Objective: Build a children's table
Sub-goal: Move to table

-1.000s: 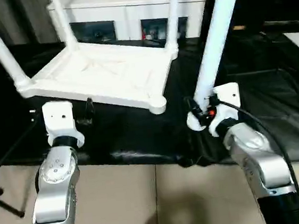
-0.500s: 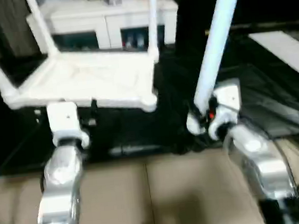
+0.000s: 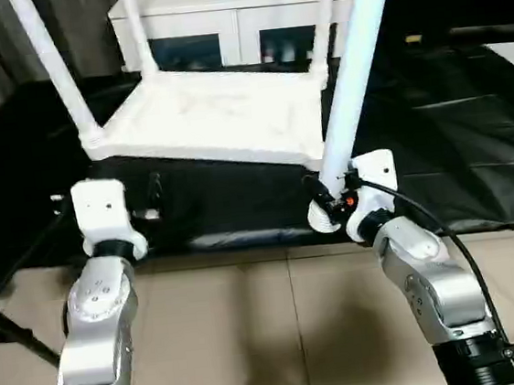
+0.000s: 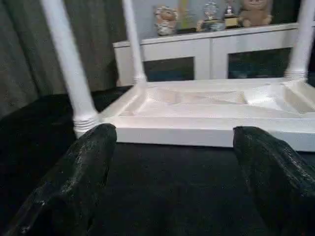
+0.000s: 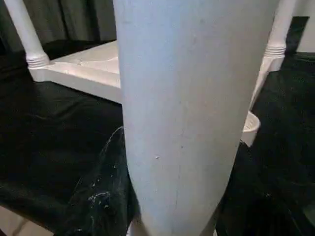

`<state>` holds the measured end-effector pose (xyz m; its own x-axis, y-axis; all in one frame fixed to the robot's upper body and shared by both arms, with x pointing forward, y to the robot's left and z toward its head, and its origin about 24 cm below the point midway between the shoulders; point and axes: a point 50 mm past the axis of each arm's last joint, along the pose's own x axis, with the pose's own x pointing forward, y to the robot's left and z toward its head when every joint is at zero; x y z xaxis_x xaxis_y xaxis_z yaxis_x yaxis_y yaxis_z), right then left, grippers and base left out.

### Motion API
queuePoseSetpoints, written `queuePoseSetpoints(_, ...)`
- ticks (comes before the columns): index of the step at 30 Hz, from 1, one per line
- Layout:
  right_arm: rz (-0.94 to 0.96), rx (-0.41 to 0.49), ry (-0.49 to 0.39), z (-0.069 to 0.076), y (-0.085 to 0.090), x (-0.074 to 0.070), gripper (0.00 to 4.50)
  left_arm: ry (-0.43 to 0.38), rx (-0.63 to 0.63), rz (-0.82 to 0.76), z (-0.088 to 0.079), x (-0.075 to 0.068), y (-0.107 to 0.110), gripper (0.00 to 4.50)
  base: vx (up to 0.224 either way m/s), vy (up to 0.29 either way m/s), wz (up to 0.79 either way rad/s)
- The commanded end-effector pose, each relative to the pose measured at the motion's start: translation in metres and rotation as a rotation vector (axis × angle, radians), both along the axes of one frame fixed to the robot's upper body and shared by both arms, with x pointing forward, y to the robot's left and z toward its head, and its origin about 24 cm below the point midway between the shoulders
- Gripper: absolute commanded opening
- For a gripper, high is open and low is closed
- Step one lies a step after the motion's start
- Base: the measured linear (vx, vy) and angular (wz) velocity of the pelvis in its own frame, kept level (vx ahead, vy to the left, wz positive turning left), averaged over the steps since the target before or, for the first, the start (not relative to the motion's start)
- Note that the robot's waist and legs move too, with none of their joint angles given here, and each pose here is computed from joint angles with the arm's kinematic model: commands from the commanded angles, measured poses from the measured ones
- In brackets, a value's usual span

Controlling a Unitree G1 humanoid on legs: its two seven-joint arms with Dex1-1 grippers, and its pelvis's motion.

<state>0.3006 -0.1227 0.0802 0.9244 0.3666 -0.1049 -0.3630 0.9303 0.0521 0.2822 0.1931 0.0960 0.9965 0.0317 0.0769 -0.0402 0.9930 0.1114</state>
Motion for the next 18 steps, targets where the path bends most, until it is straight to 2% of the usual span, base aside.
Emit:
queuePoseSetpoints(1,-0.017,-0.011,-0.040,0.007,-0.006,0.003,1.84,-0.021,0.000,-0.034,0.005,0.001,-0.005,4.23,0.000,0.000,0.00)
queuePoseSetpoints(11,-0.001,-0.015,-0.047,0.008,-0.005,0.003,1.84,-0.004,-0.003,-0.078,0.002,0.000,-0.011,4.23,0.079,-0.020,-0.04)
queuePoseSetpoints(18,-0.008,-0.003,-0.086,0.012,-0.006,0.003,1.84,0.027,0.005,-0.095,-0.008,-0.003,-0.010,4.23,0.198,-0.020,0.09)
